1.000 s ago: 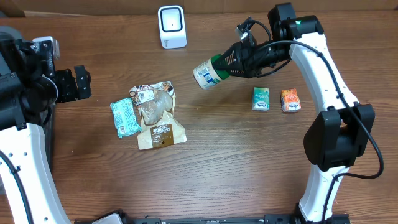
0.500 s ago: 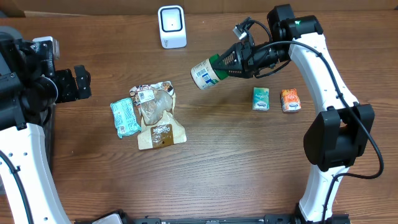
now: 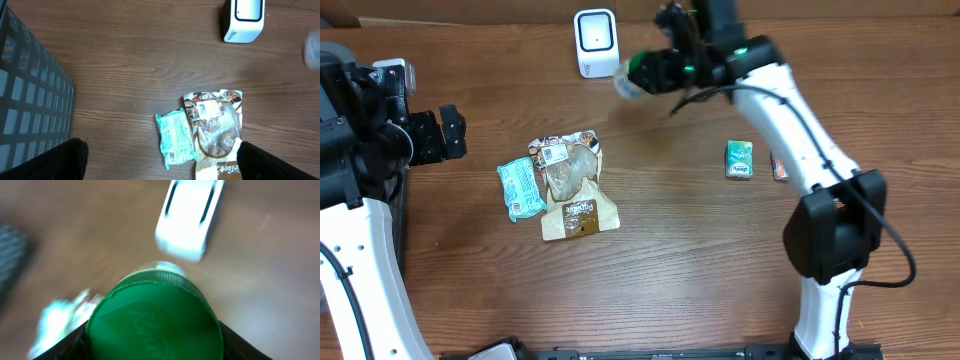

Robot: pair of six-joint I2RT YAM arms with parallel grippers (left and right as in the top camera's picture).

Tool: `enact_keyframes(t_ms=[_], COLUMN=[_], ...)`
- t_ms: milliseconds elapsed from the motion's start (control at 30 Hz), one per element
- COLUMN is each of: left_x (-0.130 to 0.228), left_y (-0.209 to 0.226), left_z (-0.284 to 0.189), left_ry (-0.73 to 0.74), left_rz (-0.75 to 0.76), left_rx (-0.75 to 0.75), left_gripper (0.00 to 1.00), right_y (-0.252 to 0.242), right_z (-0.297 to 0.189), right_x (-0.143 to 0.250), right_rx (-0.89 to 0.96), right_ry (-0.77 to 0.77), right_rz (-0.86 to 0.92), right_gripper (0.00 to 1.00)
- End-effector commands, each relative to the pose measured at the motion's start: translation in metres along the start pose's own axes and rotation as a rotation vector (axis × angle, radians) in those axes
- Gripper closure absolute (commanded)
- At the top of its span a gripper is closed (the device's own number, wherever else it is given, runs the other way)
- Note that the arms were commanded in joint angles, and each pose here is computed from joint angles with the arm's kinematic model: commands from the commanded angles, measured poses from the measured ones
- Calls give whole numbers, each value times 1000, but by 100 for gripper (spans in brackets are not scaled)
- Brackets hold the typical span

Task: Scan the item barcode
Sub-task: 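Hold the jar with the right gripper over the white scanner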

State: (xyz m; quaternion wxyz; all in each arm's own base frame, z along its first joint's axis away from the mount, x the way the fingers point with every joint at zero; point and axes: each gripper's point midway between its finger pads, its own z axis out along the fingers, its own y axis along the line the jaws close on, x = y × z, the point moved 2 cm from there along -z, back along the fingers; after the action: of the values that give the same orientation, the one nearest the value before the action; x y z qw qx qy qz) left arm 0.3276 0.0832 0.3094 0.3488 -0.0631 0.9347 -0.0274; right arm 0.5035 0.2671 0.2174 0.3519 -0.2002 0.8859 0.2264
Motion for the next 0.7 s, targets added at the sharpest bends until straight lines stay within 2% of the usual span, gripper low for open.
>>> enact_keyframes(t_ms=[0, 100, 267, 300, 467, 667], left_x=[-3, -3, -3, -3, -3, -3], left_y=[-3, -3, -3, -3, -2, -3], left_z=[-3, -3, -3, -3, -3, -3], left_ry=[-12, -12, -12, -12, -12, -12], left_rz=[26, 26, 26, 26, 26, 26], left_rx=[11, 11, 11, 11, 11, 11], left_gripper=[1, 0, 0, 0, 0, 1], right_y=[-17, -3, 0, -1, -9, -4], right_z=[-1, 14, 41, 46, 79, 95], right_x=[-39, -64, -82, -83, -78, -73], right_rx=[332, 380, 421, 430, 509, 501], right_ry=[-163, -280, -405, -417, -440, -456], right_rz=[-182, -380, -579, -612, -877, -1026], right_gripper=[63, 57, 55, 53, 52, 54])
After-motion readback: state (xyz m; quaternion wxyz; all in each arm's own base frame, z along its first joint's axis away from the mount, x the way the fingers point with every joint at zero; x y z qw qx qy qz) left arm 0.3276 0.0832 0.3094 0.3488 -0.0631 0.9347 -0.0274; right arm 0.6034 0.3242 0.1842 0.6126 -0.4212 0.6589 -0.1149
